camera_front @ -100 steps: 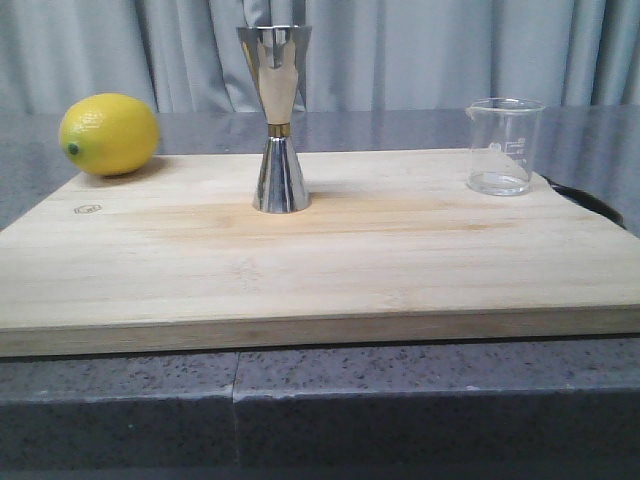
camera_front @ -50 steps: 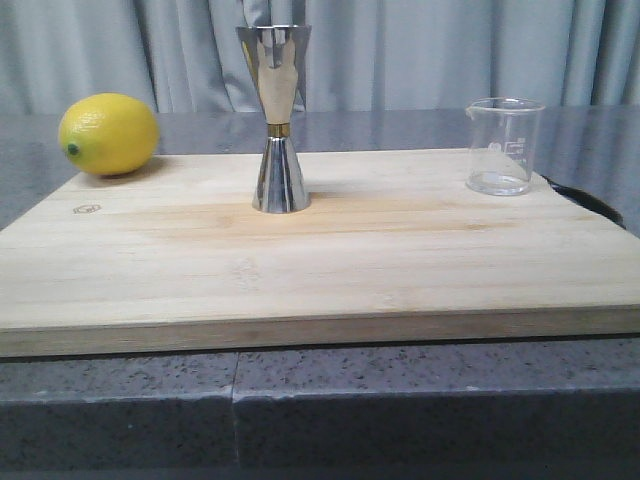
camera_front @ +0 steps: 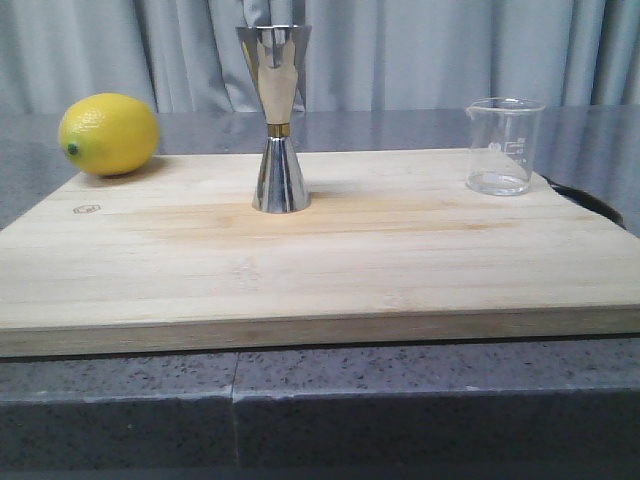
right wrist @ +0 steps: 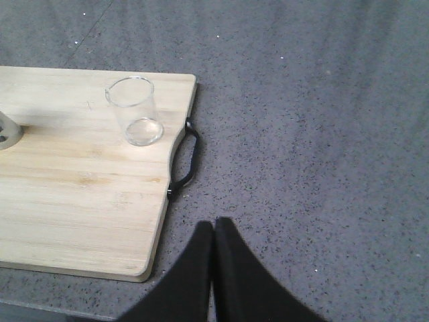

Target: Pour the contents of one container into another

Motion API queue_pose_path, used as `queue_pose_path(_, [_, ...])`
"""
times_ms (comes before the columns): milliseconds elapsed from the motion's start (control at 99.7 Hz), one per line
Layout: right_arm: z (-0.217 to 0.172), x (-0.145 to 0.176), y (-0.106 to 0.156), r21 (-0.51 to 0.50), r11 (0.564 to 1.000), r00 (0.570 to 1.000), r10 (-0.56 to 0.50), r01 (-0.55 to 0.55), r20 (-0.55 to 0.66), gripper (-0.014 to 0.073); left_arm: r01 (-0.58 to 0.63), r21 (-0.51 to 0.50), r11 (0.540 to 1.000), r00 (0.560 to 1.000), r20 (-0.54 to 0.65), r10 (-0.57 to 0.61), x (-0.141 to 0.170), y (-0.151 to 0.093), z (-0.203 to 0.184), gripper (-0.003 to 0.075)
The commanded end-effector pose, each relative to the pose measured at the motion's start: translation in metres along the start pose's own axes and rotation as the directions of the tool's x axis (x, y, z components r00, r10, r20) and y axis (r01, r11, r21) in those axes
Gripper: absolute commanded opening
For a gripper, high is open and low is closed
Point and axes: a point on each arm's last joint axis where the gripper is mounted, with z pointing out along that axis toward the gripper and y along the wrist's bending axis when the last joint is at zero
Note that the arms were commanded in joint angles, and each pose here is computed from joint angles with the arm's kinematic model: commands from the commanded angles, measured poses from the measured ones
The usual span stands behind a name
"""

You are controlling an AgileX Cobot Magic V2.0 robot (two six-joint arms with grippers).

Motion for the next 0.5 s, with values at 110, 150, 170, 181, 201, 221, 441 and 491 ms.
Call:
queue_pose_path(110, [-0.006,-0.015,-0.001,0.0,1.0,0.994,-0.021,0.021,0.103,-0.0065,0.004,0.01,1.0,0.995,0.096,-0.005,-0.011,-0.001,-0.006,-0.0019])
queue_pose_path(150, [-0.006,-0.015,-0.001,0.0,1.0,0.994,-0.021,0.021,0.103,-0.0065,0.004,0.01,1.0,0.995,0.096,-0.005,-0.011,-0.001,-0.006,-0.0019])
queue_pose_path(170, [-0.006,-0.015,-0.001,0.0,1.0,0.994,-0.021,0.021,0.103,-0.0065,0.004,0.01,1.0,0.995,0.096,-0.005,-0.011,-0.001,-0.006,-0.0019])
queue_pose_path(181, [-0.006,-0.015,-0.001,0.0,1.0,0.994,-0.021,0.021,0.103,-0.0065,0.004,0.01,1.0,0.995,0.096,-0.005,-0.011,-0.001,-0.006,-0.0019])
queue_pose_path(201, [-0.006,-0.015,-0.001,0.0,1.0,0.994,-0.021,0.021,0.103,-0.0065,0.004,0.01,1.0,0.995,0.096,-0.005,-0.011,-0.001,-0.006,-0.0019])
queue_pose_path(221, [-0.006,-0.015,-0.001,0.0,1.0,0.994,-0.021,0.021,0.103,-0.0065,0.004,0.01,1.0,0.995,0.096,-0.005,-0.011,-0.001,-0.006,-0.0019])
queue_pose_path(441, [-0.006,-0.015,-0.001,0.0,1.0,0.994,-0.021,0.021,0.103,-0.0065,0.008,-0.001,1.0,0.992,0.127,-0.007,-0.007,0.001,-0.007,-0.0019])
queue_pose_path(491, [-0.006,-0.015,-0.001,0.0,1.0,0.994,-0.021,0.021,0.103,-0.0065,0.039,-0.009,0.999,0.986,0.164,-0.037,0.0,0.003,-0.01,-0.0019])
